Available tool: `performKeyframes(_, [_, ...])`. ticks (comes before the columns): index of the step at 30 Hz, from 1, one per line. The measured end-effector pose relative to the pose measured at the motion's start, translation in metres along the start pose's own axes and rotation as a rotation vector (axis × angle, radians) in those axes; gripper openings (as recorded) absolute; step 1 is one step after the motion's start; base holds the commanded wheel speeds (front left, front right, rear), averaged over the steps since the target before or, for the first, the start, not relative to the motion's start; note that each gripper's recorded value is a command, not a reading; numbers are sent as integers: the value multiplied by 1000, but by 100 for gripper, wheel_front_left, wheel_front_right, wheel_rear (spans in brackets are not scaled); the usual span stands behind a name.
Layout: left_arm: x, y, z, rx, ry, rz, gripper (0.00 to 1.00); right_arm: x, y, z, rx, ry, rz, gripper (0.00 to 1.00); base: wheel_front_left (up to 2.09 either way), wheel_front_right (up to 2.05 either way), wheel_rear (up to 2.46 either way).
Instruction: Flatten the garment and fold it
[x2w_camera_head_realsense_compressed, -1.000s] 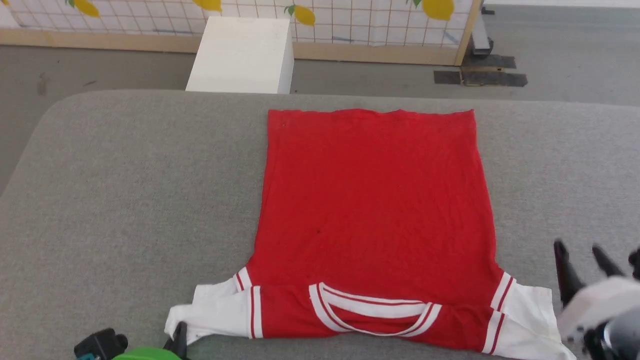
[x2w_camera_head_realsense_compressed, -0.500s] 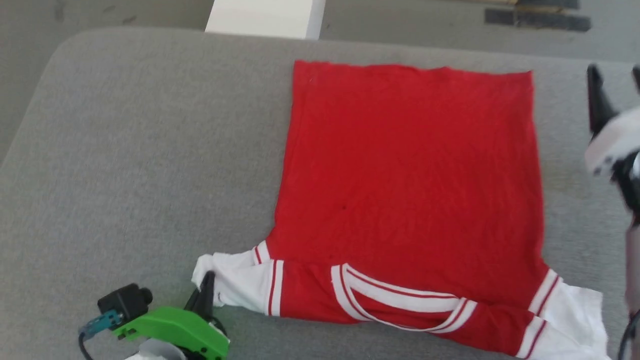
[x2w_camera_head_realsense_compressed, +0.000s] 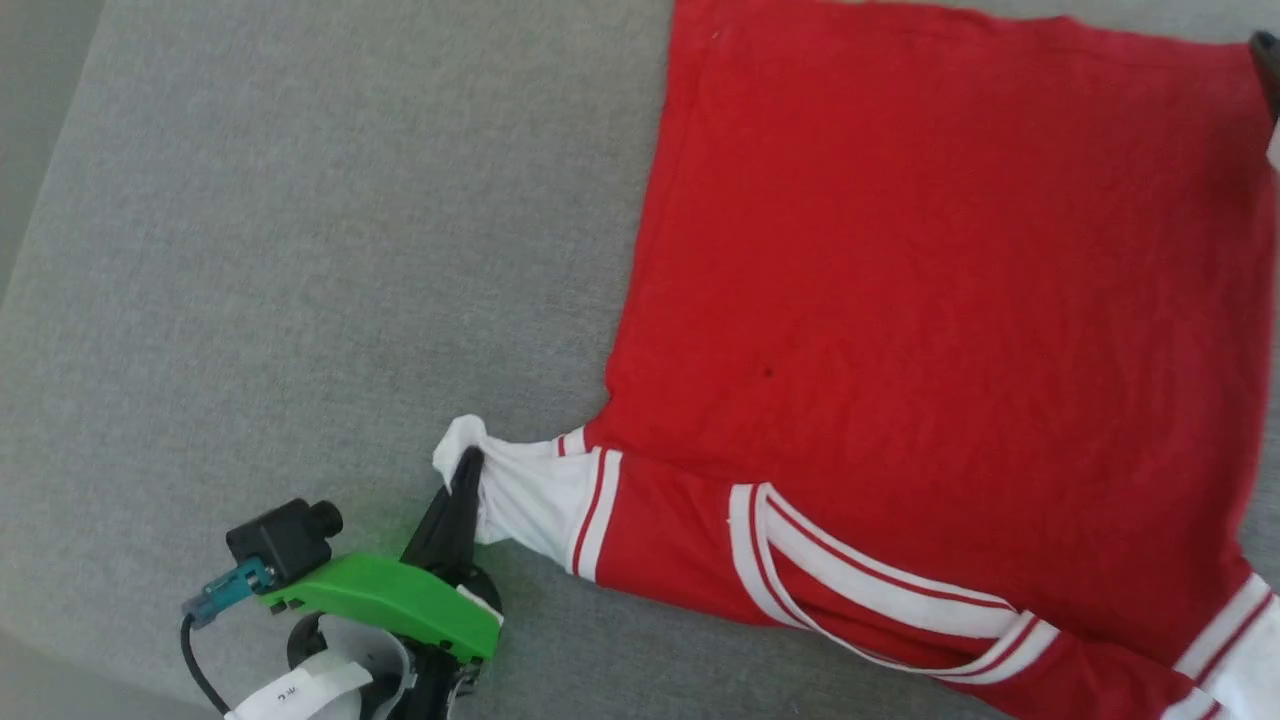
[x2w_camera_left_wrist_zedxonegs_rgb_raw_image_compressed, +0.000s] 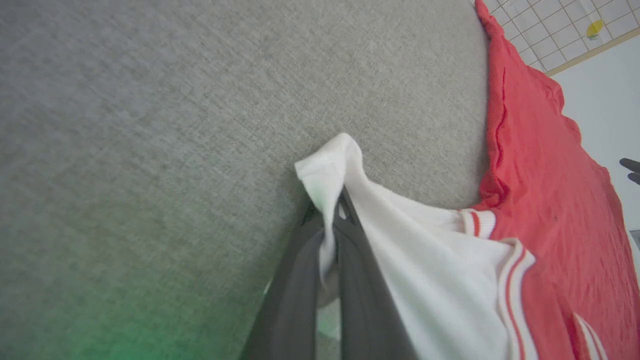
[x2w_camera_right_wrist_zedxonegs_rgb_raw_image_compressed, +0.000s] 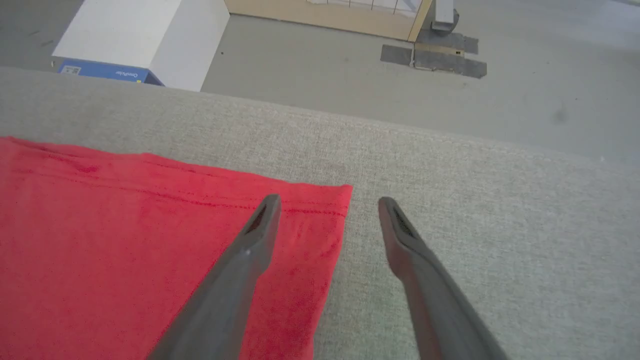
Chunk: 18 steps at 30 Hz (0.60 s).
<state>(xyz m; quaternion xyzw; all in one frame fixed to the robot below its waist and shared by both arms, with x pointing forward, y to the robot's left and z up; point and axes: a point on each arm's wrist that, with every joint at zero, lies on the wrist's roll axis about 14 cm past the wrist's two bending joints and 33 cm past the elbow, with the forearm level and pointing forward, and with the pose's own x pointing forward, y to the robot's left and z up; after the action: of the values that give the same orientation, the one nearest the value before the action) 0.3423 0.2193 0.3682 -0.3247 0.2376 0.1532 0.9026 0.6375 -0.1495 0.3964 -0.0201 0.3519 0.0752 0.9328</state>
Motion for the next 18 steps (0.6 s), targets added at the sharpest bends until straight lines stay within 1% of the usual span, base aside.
performKeyframes(2, [2, 2, 0, -1, -4, 8, 0, 11, 2, -15, 5, 99, -1, 100, 0, 0, 0])
performKeyframes(5, [4, 4, -1, 0, -8, 14, 0, 20, 2, -33, 10, 211, -16, 100, 0, 0, 0])
performKeyframes(6, [5, 4, -1, 1, -8, 16, 0, 21, 2, -34, 13, 226, -21, 71, 0, 0, 0])
performKeyframes(7, [5, 5, -1, 1, -8, 18, 0, 22, 2, -33, 13, 246, -27, 49, 0, 0, 0])
performKeyframes(8, [6, 5, -1, 1, -10, 21, 0, 22, 2, -33, 9, 257, -33, 30, 0, 0, 0])
performKeyframes(9, [6, 5, -1, 2, -11, 21, 0, 23, 3, -31, 4, 255, -37, 18, 0, 0, 0])
performKeyframes(10, [6, 5, -1, 2, -11, 20, 0, 22, 3, -28, 3, 243, -40, 0, 0, 0, 0])
performKeyframes(11, [6, 4, -1, 2, -11, 19, 0, 21, 4, -26, 7, 228, -40, 0, 0, 0, 0])
performKeyframes(13, [5, 3, 0, -1, -14, 15, 0, 17, 2, -16, 4, 120, -49, 0, 0, 0, 0])
performKeyframes(16, [3, 2, 1, -5, -19, 8, 0, 5, -3, 5, 21, -100, -60, 0, 0, 0, 0])
performKeyframes(18, [1, 1, 3, -3, -23, 2, 0, -7, 2, 12, 34, -241, -47, 0, 0, 0, 0])
